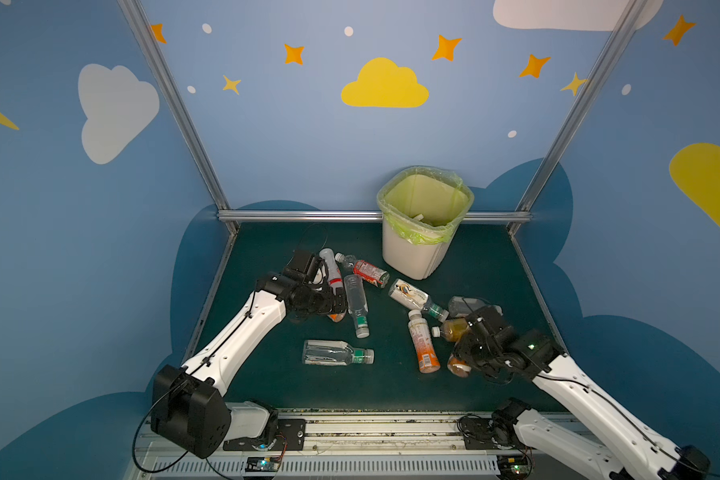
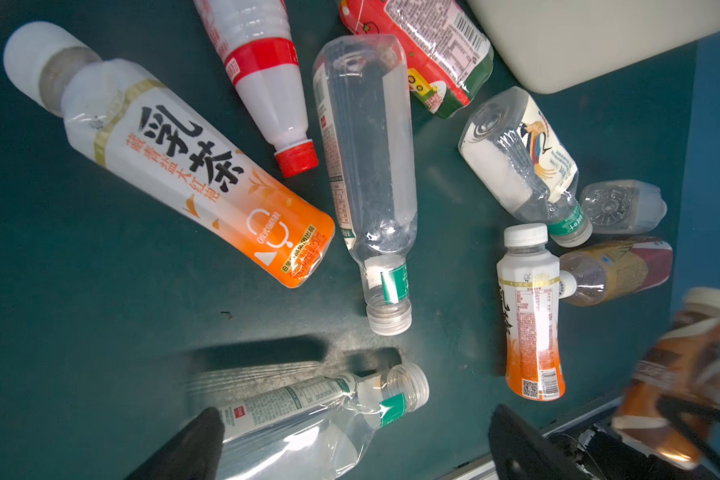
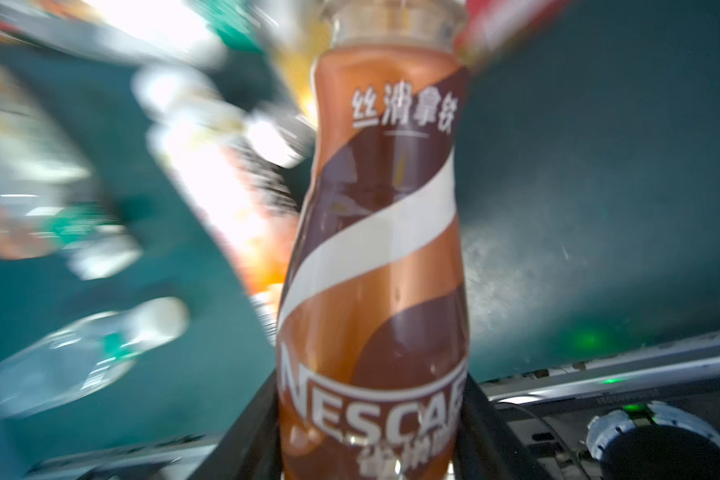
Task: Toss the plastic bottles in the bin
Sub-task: 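Lift the Nescafe bottle over the bin and open the right gripper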
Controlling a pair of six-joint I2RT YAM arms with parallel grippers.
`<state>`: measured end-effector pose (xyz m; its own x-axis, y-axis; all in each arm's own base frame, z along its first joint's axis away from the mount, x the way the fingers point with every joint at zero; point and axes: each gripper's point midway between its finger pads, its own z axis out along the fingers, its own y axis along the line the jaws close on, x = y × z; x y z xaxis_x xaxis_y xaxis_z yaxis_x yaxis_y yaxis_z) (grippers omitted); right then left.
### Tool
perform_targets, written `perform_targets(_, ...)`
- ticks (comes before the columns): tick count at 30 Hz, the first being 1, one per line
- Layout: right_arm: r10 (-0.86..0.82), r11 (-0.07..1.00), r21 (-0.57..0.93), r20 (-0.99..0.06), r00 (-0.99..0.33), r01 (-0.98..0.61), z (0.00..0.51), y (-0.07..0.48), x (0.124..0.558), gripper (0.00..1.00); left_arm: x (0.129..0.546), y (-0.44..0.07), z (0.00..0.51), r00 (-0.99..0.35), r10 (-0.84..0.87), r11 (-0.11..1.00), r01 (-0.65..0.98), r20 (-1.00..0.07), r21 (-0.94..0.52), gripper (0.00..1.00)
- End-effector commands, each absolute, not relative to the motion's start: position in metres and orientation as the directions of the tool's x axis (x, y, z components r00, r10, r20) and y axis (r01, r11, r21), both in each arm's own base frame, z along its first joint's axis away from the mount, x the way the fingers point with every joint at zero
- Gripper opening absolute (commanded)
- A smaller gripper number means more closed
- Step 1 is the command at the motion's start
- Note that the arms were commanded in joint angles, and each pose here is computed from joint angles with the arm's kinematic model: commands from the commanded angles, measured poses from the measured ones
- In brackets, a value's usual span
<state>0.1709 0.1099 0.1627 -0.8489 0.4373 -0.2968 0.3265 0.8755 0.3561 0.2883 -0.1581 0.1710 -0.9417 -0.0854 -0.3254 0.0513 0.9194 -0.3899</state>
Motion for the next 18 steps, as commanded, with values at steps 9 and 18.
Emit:
perform_targets(9, 0.281, 0.903, 0.411, -0.785, -0.551, -0.126, 0.427, 0.188, 0.373, 0.72, 0.289, -0.165, 0.183, -0.946, -0.073, 0.904, 0.071, -0.315, -0.422, 1.00)
perform_targets(18, 0.268, 0.957, 0.289, -0.837, -0.477, 0.030, 0.444, 0.147, 0.408, 0.91, 0.265, -0.144, 0.187, -0.937, -0.100, 0.923, 0.038, -0.336, -0.383, 1.00)
